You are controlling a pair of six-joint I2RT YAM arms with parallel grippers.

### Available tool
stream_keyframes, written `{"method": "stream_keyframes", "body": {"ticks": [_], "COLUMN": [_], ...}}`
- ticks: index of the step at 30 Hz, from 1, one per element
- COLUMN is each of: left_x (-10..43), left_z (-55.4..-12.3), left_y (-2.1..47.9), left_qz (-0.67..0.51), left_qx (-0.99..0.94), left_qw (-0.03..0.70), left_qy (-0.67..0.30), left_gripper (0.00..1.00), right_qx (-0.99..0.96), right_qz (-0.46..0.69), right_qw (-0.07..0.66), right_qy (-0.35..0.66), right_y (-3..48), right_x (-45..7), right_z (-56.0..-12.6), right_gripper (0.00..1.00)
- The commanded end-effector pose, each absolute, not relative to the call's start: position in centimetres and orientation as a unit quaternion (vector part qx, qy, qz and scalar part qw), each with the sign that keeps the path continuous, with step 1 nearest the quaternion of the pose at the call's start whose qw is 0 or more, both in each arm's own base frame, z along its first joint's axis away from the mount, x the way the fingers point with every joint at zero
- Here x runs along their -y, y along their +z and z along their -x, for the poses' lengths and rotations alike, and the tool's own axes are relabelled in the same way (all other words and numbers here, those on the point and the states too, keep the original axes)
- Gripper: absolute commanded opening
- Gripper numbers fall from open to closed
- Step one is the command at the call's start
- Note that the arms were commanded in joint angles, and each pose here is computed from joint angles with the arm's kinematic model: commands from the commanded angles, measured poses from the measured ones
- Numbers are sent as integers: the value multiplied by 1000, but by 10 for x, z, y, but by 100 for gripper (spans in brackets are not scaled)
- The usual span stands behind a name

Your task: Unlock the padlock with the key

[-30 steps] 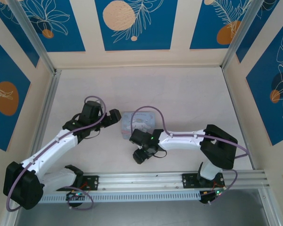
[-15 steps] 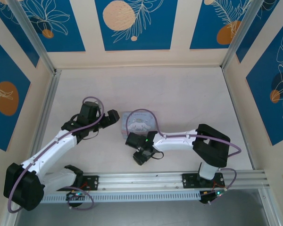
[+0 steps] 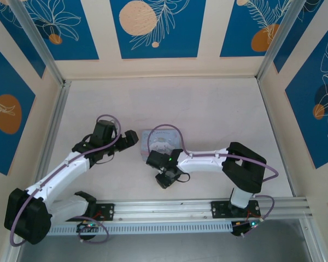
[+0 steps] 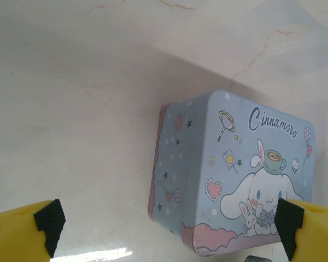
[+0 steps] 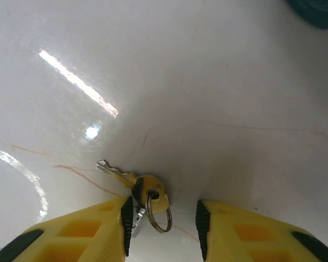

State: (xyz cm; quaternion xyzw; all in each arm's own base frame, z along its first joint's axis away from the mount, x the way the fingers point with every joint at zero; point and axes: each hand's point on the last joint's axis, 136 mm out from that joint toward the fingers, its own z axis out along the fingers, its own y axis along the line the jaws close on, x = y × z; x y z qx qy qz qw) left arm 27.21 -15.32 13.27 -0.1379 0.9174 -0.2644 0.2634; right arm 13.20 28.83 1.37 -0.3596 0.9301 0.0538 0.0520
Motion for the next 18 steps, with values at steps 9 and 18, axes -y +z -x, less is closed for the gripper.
{"method": "stream_keyframes", "body": {"ticks": [9, 18], "left_x": [156, 157], "left_z": [-272, -272], "left_y": [133, 129], "left_qz": [141, 141], "left_qx": [-913, -914], "left_qw": [260, 256], "left_qy": [-282, -282], "left_gripper": [100, 100], "right_qx": [-923, -922], "right_qz": [369, 371], "right_qw": [66, 71], "right_qy": [81, 86], "right_y": [6, 11], "right_x": [-317, -323], "right_z": [-142, -145], "right_gripper": [40, 22]}}
